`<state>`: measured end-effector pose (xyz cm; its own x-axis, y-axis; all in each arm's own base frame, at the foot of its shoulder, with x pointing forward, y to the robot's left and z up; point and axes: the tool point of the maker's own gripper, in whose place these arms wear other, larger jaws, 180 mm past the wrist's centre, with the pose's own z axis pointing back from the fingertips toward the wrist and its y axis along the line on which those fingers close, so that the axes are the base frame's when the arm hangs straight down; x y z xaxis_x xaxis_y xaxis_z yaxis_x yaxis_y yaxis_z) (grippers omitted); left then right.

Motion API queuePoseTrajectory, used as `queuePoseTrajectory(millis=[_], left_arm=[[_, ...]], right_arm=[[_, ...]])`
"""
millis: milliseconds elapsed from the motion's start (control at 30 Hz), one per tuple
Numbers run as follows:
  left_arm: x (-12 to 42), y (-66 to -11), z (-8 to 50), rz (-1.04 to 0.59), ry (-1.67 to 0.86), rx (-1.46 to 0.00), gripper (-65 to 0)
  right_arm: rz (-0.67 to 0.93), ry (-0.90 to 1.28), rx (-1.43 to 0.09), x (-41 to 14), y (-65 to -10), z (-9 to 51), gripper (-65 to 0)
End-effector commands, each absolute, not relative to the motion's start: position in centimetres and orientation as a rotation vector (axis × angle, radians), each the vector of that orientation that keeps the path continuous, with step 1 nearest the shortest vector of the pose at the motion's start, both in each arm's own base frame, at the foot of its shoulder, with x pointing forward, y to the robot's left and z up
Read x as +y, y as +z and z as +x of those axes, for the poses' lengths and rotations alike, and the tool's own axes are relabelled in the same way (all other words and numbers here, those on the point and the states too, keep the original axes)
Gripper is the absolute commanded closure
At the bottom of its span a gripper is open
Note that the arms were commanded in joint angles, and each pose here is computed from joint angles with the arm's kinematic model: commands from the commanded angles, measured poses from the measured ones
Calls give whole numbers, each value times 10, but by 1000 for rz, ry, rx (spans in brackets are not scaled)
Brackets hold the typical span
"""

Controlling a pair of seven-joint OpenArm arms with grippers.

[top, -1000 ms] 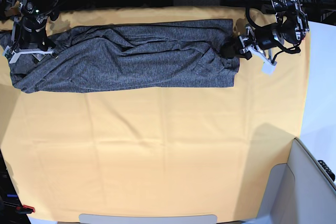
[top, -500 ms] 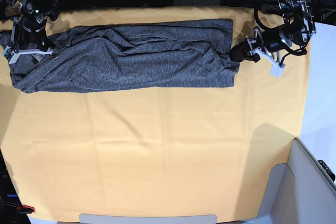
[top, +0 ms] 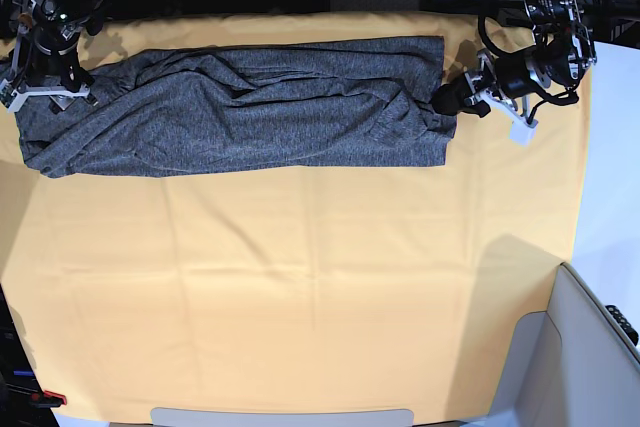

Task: Fold the T-shirt properly
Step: 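Grasp the strip end with the left gripper and lift it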

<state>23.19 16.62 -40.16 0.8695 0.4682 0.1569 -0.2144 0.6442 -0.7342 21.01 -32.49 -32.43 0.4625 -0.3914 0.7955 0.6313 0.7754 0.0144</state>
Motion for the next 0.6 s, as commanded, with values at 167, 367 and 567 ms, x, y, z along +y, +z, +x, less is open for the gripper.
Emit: queuePoseTrajectory(millis=[167, 367, 567], left_arm=[[153, -402, 234, -775, 341, -338, -257], [118, -407, 234, -809, 281, -323, -257], [103, -408, 233, -837, 271, -312, -243]], right_arm=[[-314, -610, -938, -327, -311, 217, -345], [-315, -610, -936, -327, -312, 216, -345], [-317, -608, -924, -327, -315, 213, -345]])
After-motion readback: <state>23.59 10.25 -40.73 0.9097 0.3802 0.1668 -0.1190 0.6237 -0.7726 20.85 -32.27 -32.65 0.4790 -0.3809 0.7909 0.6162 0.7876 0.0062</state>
